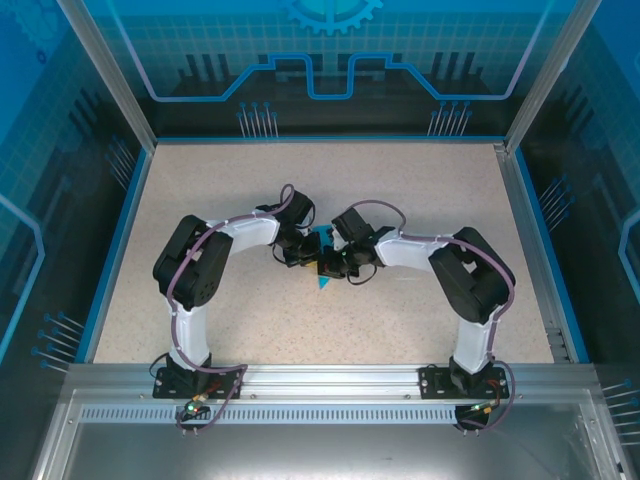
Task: Fold a paper plane with a square sheet of paper (pick it up from the middle)
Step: Third fold the triangle at the center of the table.
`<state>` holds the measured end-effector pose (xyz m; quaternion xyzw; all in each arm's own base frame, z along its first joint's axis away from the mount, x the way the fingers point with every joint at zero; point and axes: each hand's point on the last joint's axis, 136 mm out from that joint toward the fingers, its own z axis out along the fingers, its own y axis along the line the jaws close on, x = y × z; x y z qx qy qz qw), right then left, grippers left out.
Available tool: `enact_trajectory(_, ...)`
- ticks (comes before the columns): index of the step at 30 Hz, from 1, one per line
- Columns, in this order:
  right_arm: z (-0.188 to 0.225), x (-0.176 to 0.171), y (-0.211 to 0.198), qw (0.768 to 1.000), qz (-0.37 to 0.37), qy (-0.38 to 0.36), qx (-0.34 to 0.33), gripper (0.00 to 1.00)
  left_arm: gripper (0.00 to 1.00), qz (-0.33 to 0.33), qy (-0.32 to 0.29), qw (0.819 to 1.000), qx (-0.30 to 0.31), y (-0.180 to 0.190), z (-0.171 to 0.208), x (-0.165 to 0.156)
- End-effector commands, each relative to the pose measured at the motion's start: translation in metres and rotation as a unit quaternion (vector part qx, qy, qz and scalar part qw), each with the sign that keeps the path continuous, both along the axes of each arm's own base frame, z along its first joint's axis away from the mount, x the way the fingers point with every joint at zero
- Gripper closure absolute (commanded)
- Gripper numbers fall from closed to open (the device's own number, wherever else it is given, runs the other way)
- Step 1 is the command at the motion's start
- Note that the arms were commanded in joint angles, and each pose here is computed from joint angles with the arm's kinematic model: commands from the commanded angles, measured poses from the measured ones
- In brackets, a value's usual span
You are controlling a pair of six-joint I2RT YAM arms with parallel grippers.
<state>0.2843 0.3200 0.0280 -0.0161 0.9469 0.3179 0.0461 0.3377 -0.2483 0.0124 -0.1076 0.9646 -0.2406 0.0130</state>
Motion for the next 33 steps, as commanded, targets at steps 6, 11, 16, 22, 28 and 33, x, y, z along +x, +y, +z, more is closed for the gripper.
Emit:
enact_trajectory(6, -0.035, -0.025, -0.028, 0.998, -0.008, 0.041, -0.044, 0.99, 0.99, 0.003, 0.054, 0.995, 0.089, 0.032, -0.038, -0.027)
enact_trajectory(11, -0.008, -0.012, -0.026, 1.0, -0.017, 0.01, -0.019, 1.0, 0.99, 0.004, 0.053, 0.995, 0.087, 0.031, -0.037, -0.026)
enact_trajectory(16, 0.001, 0.006, -0.025, 1.0, -0.027, -0.01, -0.01, 0.99, 0.99, 0.004, 0.054, 0.995, 0.087, 0.031, -0.038, -0.027)
enact_trajectory(22, -0.022, 0.013, -0.027, 0.999, -0.036, 0.006, -0.035, 1.0, 0.99, 0.003, 0.054, 0.995, 0.085, 0.03, -0.038, -0.027)
enact_trajectory(28, -0.03, 0.0, -0.044, 0.997, -0.051, 0.022, -0.06, 1.0, 0.99, 0.002, 0.053, 0.995, 0.085, 0.03, -0.037, -0.027)
enact_trajectory(33, 0.003, 0.017, -0.032, 0.998, -0.048, -0.012, -0.028, 1.0, 0.99, 0.002, 0.052, 0.995, 0.086, 0.03, -0.036, -0.027)
